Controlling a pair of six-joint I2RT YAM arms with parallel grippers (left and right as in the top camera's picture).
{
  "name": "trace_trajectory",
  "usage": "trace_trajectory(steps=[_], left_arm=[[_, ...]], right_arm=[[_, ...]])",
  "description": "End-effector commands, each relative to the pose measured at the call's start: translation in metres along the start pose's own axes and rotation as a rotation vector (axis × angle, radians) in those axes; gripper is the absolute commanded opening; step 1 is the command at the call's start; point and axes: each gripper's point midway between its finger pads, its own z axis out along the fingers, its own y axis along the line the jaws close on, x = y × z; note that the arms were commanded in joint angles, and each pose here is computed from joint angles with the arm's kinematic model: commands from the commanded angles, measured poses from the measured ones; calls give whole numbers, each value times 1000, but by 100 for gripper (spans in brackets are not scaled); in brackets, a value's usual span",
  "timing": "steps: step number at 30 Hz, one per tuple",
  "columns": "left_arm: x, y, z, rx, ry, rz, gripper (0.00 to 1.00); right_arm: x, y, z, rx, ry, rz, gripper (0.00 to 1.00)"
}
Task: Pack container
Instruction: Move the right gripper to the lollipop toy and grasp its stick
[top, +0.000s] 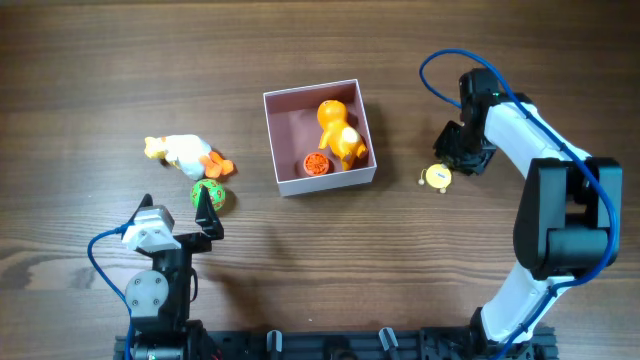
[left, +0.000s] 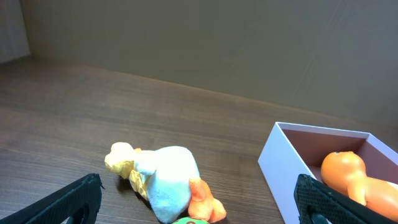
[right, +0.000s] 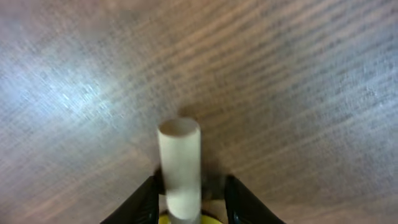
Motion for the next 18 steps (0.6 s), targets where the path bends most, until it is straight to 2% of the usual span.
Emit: trace_trajectory(steps=[1, 5, 18], left_arm=[[1, 2, 0, -9, -4, 23, 100], [1, 2, 0, -9, -4, 23, 100], [1, 2, 0, -9, -4, 23, 100]], right_arm=[[8, -8, 11, 48, 40, -46, 33], [7, -7, 11, 45, 39, -53, 28], [-7, 2, 2, 22, 0, -128, 25]])
